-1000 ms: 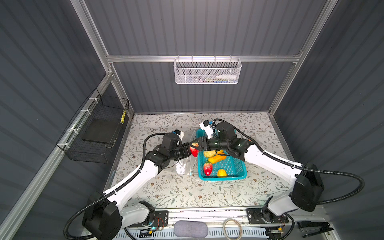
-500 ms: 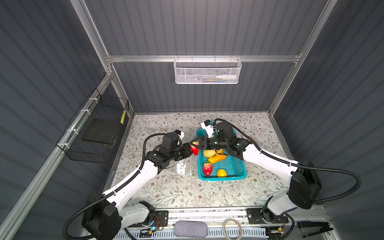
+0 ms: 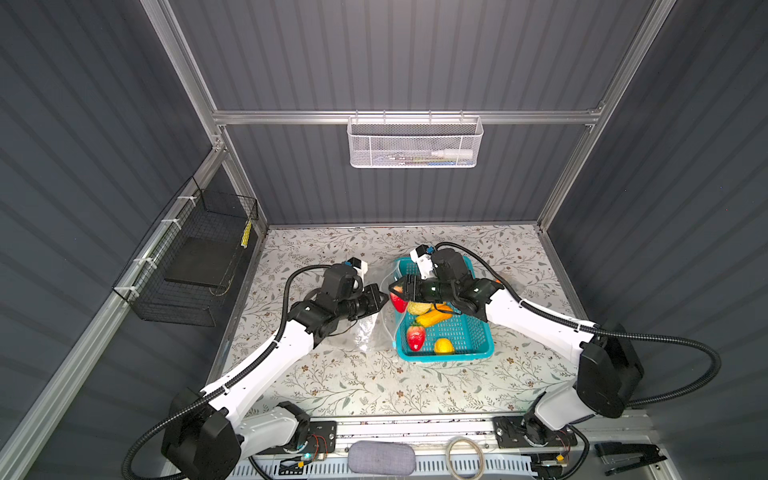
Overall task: Place the food in the zip-top bag and seal the zipper
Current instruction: 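Carry the peach with the right gripper to the bag held by the left gripper, then open the right gripper to drop the peach into the bag opening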
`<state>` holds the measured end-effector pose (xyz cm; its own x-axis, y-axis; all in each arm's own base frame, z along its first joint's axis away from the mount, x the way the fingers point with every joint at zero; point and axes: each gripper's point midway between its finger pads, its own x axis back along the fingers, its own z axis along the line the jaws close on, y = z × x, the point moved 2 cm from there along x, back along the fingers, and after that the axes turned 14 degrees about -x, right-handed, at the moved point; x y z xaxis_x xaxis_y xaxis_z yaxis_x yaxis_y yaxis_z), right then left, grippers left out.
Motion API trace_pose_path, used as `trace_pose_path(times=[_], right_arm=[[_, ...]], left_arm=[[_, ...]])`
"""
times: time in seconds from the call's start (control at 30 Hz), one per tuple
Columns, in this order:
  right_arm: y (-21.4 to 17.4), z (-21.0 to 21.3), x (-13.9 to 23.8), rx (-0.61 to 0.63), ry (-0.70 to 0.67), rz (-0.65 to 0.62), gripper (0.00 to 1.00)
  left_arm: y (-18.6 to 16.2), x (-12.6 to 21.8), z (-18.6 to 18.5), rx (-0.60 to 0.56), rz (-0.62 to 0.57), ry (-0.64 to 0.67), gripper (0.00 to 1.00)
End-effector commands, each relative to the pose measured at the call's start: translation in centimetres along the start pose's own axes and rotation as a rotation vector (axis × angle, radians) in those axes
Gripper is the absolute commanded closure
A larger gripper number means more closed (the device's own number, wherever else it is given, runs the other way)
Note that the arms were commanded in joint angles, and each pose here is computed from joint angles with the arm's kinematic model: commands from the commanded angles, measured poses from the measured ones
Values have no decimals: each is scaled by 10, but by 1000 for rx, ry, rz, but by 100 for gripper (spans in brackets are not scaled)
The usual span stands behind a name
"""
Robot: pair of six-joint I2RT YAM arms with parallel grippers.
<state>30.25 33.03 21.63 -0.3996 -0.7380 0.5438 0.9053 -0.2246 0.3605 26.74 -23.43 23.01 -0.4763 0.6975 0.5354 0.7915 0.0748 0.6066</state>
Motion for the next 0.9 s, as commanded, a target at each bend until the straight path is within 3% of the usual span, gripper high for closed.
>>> trace_pose_path(times=[0.0, 0.23, 0.37, 0.6, 0.87], right_arm=[[1, -8, -5, 24, -127, -27, 55], [-5, -12, -14, 52, -242, -35, 53], [-8, -14, -17, 58, -269, -26, 42], [-6, -8, -8, 70, -251, -47, 26], [-1, 7, 4, 88, -200, -68, 18]], left_arm=[[17, 11, -20, -25, -45, -55, 100], [23, 9, -23, -29, -55, -61, 100], [18, 6, -17, -16, -45, -45, 100], [15, 5, -9, 0, -49, -5, 100], [15, 4, -7, 2, -49, -1, 100]])
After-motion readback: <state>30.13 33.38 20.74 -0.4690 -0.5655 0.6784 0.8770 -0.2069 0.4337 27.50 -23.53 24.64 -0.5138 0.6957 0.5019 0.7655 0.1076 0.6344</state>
